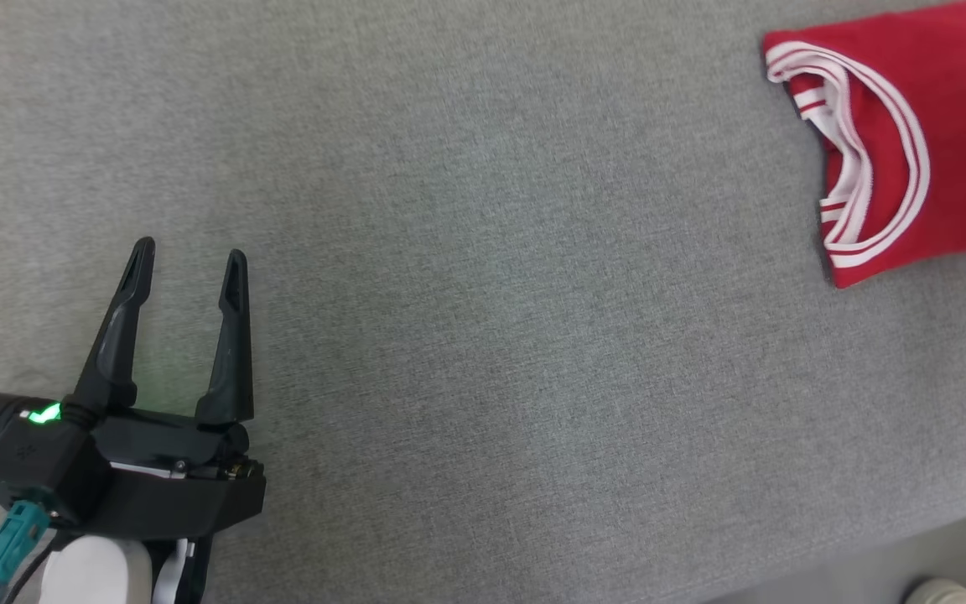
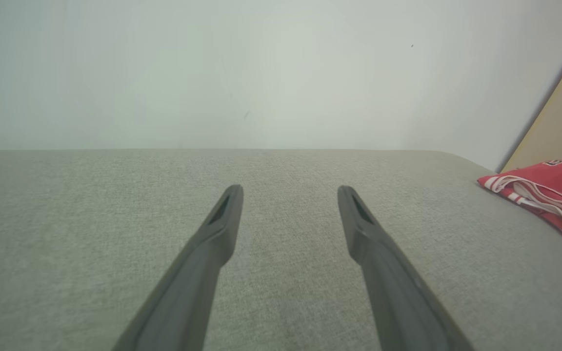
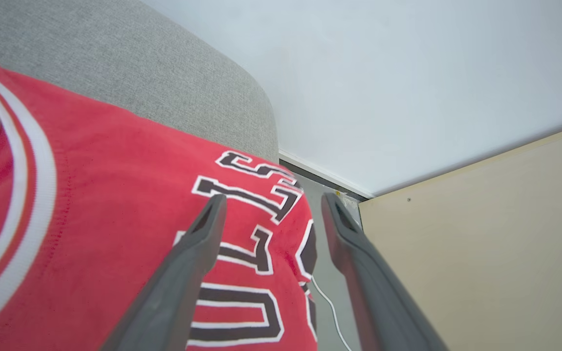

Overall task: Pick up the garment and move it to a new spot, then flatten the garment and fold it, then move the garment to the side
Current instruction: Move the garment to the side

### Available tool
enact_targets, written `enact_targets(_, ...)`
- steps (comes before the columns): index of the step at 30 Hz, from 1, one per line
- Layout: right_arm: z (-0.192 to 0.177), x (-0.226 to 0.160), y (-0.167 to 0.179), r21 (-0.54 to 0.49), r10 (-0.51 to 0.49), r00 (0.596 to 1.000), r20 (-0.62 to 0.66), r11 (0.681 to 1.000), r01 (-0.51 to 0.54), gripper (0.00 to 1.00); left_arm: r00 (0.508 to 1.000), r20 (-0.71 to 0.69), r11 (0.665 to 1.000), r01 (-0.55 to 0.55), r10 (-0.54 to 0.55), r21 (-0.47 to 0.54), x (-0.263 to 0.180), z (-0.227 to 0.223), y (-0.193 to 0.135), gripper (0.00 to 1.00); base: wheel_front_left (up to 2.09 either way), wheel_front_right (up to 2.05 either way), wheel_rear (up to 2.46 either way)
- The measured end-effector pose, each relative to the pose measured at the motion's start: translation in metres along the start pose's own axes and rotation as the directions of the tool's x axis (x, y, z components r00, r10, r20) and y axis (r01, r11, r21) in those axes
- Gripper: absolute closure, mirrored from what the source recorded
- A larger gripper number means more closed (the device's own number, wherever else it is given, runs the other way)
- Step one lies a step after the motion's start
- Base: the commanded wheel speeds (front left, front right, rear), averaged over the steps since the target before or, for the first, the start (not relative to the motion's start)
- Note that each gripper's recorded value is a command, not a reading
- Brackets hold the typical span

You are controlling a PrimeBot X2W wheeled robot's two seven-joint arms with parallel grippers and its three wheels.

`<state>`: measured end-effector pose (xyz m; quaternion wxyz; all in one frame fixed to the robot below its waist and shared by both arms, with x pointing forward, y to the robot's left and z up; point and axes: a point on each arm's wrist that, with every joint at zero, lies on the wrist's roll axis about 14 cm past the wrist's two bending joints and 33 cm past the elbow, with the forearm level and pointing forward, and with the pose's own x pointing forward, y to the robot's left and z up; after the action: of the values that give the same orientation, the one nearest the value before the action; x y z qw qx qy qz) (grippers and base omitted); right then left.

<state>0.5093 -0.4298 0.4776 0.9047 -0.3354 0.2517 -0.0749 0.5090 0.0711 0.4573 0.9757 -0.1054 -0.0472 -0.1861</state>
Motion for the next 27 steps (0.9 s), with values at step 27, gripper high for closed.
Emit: enact_targets(27, 0.093, -0.148, 0.117, 0.394, 0.065, 0.809, 0.584, 0.849, -0.353, 0.0, 0.953, -0.013, 0.948, -0.299, 0.302, 0.107, -0.143, 0.064, 0.04, 0.0, 0.0, 0.0, 0.0)
